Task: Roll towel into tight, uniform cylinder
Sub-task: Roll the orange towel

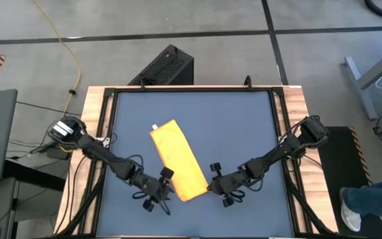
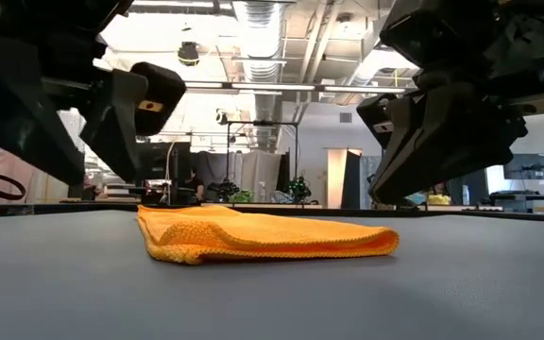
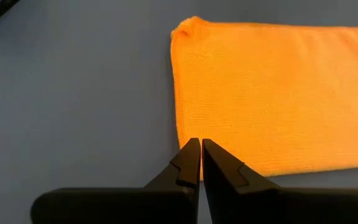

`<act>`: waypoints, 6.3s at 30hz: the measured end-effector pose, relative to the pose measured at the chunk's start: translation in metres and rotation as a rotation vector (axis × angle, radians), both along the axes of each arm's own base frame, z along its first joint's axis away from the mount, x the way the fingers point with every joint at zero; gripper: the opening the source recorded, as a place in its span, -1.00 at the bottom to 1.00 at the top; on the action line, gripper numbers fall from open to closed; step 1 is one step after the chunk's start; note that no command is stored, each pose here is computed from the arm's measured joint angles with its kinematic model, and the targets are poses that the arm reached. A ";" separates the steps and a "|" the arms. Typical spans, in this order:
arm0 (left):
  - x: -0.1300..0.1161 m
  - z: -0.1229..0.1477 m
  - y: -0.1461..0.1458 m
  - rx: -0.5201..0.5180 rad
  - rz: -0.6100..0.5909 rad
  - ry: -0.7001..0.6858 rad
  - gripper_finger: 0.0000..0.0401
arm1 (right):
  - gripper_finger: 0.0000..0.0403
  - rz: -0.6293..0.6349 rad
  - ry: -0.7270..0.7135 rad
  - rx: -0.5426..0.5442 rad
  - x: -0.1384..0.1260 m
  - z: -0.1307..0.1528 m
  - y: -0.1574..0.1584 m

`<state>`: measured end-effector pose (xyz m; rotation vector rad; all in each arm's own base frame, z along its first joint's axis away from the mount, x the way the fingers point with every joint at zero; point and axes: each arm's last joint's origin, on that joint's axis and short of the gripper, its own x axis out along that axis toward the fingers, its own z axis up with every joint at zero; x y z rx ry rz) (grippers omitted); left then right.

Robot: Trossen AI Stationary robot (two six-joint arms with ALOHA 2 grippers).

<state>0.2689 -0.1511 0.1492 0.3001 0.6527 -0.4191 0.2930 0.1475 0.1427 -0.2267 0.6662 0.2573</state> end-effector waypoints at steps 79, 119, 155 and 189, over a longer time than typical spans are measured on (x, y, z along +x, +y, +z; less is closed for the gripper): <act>-0.019 -0.029 -0.086 0.007 0.197 0.194 -1.00 | -0.79 -0.311 -0.284 0.180 0.149 -0.007 -0.081; -0.021 -0.012 -0.078 0.069 0.189 0.159 -1.00 | -0.75 -0.587 0.060 -0.022 0.092 0.066 -0.119; -0.003 0.000 -0.080 -0.097 0.039 0.091 -1.00 | -0.75 -0.041 -0.040 -0.017 0.046 0.018 0.097; -0.004 0.003 -0.089 -0.141 0.029 0.052 -1.00 | -0.15 0.152 -0.064 -0.245 0.042 -0.021 0.144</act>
